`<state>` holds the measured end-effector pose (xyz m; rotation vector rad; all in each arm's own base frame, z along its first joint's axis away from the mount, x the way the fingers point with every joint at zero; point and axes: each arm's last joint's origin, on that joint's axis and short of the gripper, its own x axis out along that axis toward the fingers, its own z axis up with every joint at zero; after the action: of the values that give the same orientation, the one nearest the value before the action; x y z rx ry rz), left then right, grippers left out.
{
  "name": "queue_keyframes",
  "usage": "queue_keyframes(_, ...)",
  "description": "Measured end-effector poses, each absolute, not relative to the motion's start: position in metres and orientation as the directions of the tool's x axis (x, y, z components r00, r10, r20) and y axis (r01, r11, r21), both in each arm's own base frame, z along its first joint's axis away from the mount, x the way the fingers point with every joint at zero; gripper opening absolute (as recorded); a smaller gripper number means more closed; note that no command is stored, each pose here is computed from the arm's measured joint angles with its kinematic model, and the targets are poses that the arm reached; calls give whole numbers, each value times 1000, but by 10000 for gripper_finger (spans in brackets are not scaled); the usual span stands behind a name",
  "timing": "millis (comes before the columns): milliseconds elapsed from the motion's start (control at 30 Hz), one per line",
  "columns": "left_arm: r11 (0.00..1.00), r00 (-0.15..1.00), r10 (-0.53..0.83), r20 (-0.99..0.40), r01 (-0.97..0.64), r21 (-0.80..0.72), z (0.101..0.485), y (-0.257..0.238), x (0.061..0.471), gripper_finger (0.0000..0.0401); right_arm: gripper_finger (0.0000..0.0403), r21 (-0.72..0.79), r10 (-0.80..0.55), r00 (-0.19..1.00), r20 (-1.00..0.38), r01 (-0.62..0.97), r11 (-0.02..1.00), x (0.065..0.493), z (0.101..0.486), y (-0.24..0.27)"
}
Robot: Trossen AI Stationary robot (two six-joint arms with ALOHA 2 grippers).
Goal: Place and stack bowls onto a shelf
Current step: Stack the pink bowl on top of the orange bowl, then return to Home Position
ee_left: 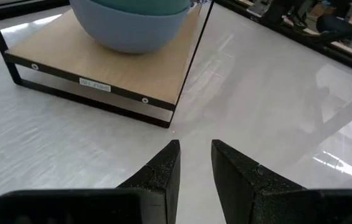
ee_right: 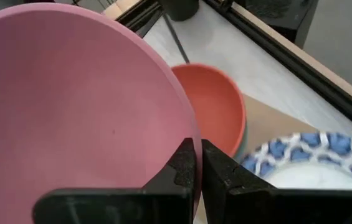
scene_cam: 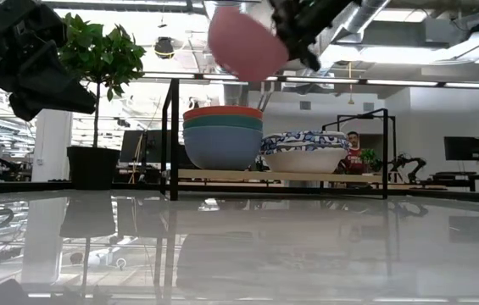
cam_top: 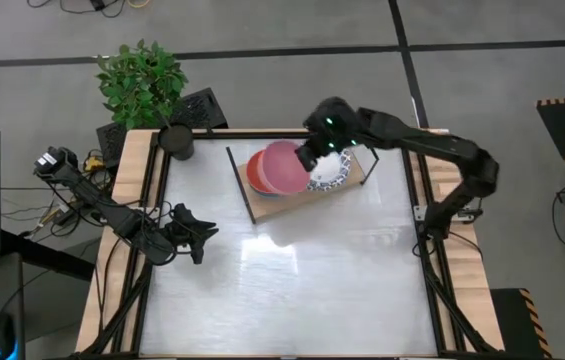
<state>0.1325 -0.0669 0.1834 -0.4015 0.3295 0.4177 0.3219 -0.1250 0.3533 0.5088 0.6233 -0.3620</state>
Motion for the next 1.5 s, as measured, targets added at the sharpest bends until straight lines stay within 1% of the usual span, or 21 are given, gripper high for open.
queue_keyframes(100, 840, 860, 327, -393, -454, -296, 183, -67, 132, 77, 29, 365, -143, 747, -649, 470, 804, 335, 348, -147)
queue_keyframes(300, 840, 854, 331, -402, -461, -287, 181, -66, 131, 77, 29, 343, -140, 667, -732, 538, 770, 349, 330, -182)
queue_keyframes(433, 841, 852, 332, -405, -462, -281, 181, -66, 131, 77, 29, 340, -131, 649, -749, 547, 765, 357, 321, -192)
queue_keyframes(667, 841, 849, 335, -408, -465, -277, 180, -66, 131, 77, 30, 342, -110, 635, -764, 545, 766, 363, 312, -195)
queue_keyframes(733, 840, 849, 337, -408, -467, -278, 180, -65, 130, 77, 40, 336, -112, 640, -760, 535, 775, 364, 312, -195)
queue_keyframes(933, 839, 848, 341, -406, -470, -275, 180, -65, 130, 77, 98, 323, -104, 637, -764, 516, 793, 365, 312, -192)
queue_keyframes(1167, 839, 848, 341, -406, -469, -275, 180, -65, 130, 77, 138, 318, -109, 645, -756, 508, 801, 366, 313, -192)
queue_keyframes(1333, 839, 848, 340, -406, -469, -276, 180, -65, 130, 77, 149, 289, -133, 688, -713, 461, 839, 362, 331, -189)
queue_keyframes(1500, 833, 848, 340, -406, -472, -288, 180, -65, 131, 77, 137, 263, -126, 719, -684, 404, 876, 363, 343, -175)
